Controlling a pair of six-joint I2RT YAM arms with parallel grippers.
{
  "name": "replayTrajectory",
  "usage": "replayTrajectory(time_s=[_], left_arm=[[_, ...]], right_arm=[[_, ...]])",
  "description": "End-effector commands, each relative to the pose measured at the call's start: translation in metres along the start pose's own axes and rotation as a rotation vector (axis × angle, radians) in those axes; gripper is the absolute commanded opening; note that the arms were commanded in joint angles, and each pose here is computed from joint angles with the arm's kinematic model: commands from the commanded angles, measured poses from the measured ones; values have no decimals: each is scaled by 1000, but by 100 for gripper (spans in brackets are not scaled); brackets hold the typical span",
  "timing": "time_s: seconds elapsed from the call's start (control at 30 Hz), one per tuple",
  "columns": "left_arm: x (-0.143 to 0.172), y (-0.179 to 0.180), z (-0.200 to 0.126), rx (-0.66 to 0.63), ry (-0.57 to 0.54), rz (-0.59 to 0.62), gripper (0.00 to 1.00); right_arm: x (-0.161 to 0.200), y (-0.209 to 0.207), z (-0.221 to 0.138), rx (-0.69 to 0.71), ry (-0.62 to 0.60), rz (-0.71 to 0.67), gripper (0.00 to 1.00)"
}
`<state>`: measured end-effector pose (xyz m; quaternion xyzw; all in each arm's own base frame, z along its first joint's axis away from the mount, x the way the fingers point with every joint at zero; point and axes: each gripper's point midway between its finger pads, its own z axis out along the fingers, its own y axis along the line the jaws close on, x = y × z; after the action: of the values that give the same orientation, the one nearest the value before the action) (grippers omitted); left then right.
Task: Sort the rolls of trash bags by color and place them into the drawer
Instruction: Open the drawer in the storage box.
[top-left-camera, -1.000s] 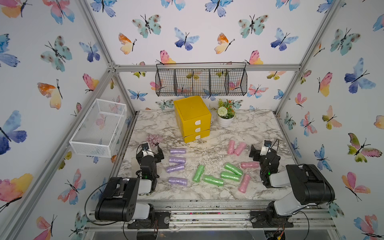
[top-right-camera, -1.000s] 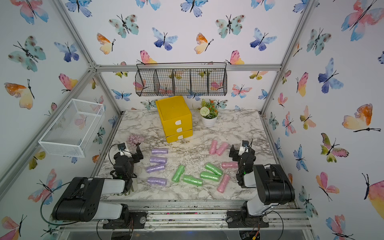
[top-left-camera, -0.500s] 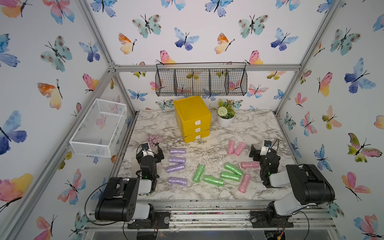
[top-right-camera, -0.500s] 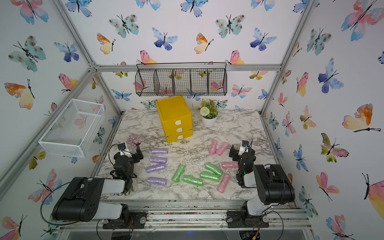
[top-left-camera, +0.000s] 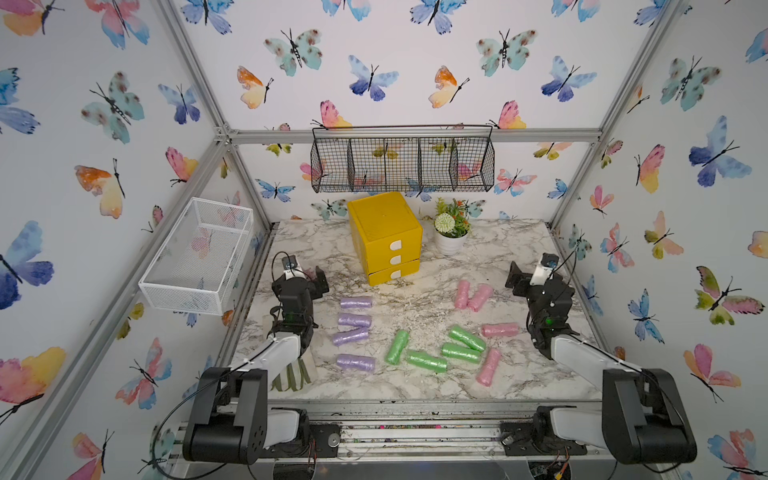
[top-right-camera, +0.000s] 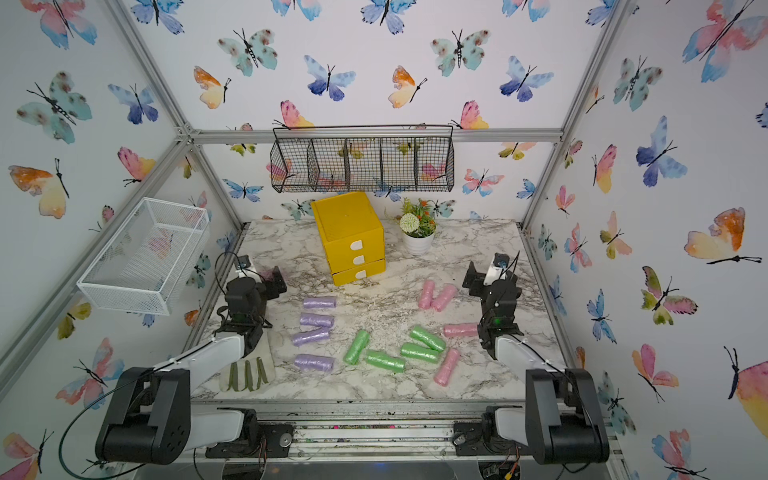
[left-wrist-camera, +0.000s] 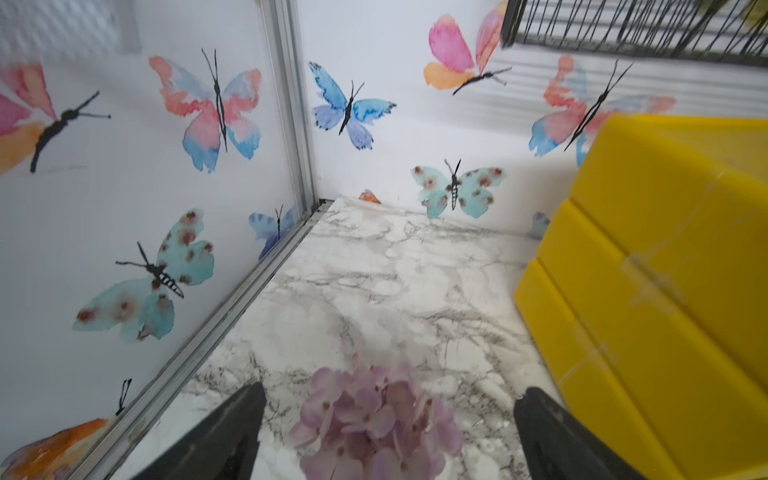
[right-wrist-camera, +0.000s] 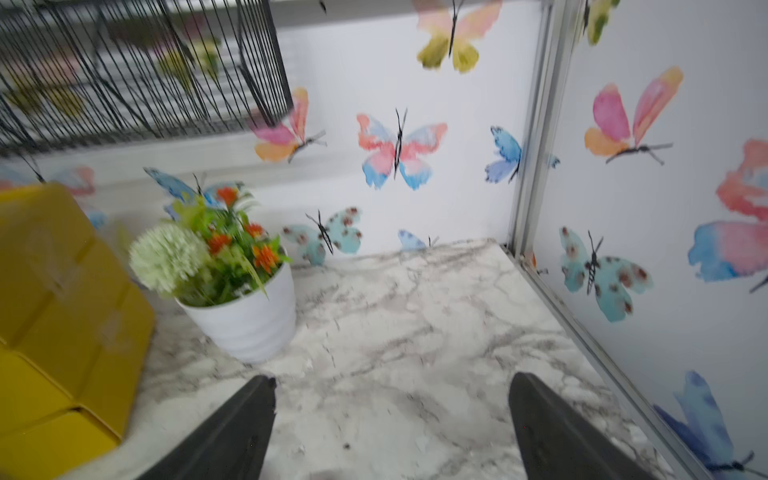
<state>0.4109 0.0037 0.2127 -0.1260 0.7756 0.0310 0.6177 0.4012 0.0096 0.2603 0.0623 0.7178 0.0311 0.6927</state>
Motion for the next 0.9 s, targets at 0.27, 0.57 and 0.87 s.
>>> replayTrajectory(time_s=[0.27,0.57,0.87], left_arm=[[-60,-109,-38,187,230,-77,100],[-78,-165,4,238,493,-176,90],[-53,-167,41,266,634,-262,80]], right_arm=[[26,55,-9,-180,486,440,85],[26,101,-22,-212,584,527,82],[24,149,-28,-288,643,549,81]])
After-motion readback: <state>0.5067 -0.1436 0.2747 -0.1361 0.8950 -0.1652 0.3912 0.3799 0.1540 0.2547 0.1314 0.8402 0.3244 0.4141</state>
